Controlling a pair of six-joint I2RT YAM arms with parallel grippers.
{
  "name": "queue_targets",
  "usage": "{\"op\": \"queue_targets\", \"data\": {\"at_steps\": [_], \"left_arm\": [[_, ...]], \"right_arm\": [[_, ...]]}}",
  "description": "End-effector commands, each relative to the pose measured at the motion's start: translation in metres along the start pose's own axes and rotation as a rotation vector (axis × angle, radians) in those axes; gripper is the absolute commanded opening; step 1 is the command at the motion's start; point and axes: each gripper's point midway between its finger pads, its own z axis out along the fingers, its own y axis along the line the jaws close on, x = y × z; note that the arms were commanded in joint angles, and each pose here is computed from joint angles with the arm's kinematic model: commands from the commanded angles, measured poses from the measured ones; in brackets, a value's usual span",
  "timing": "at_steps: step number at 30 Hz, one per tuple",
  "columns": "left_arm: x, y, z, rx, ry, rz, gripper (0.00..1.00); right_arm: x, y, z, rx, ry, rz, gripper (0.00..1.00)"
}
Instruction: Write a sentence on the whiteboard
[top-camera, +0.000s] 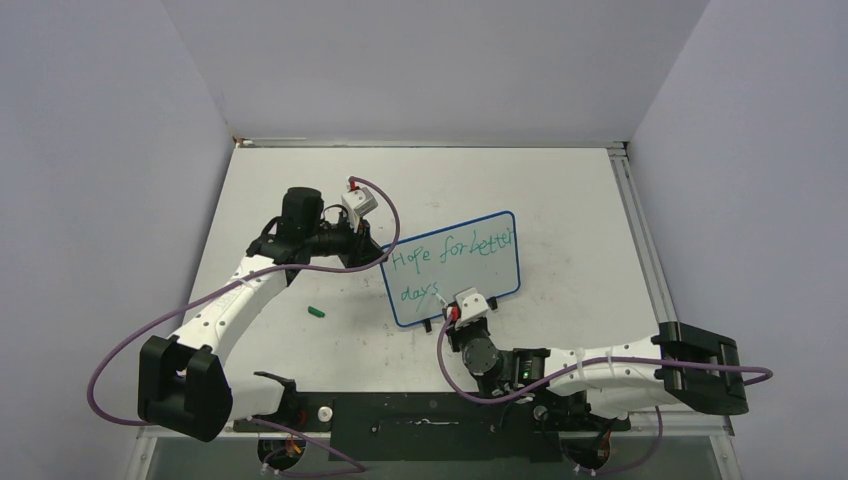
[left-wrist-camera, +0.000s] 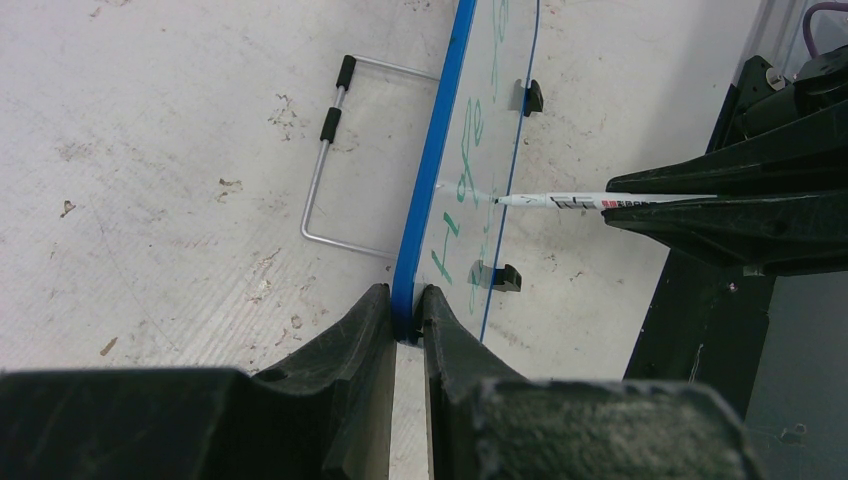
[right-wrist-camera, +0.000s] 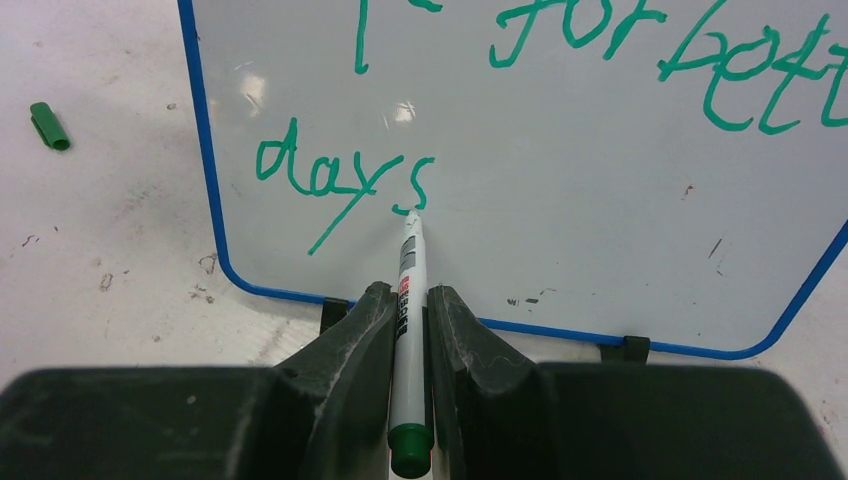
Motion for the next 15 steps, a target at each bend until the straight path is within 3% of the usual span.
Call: {"op": "queue_targets", "data": {"at_steps": [1,15], "left_arm": [[0.006,0.004,-0.001,-0.027,0.039,0.010,0.00],[0.006,0.004,-0.001,-0.027,0.039,0.010,0.00]], "right_arm": [[-0.013,-0.007,-0.002,0.039,-0.036,0.035,0.05],[-0.017,-0.016,-0.007,0.065,-0.042,0.045,0.05]]}}
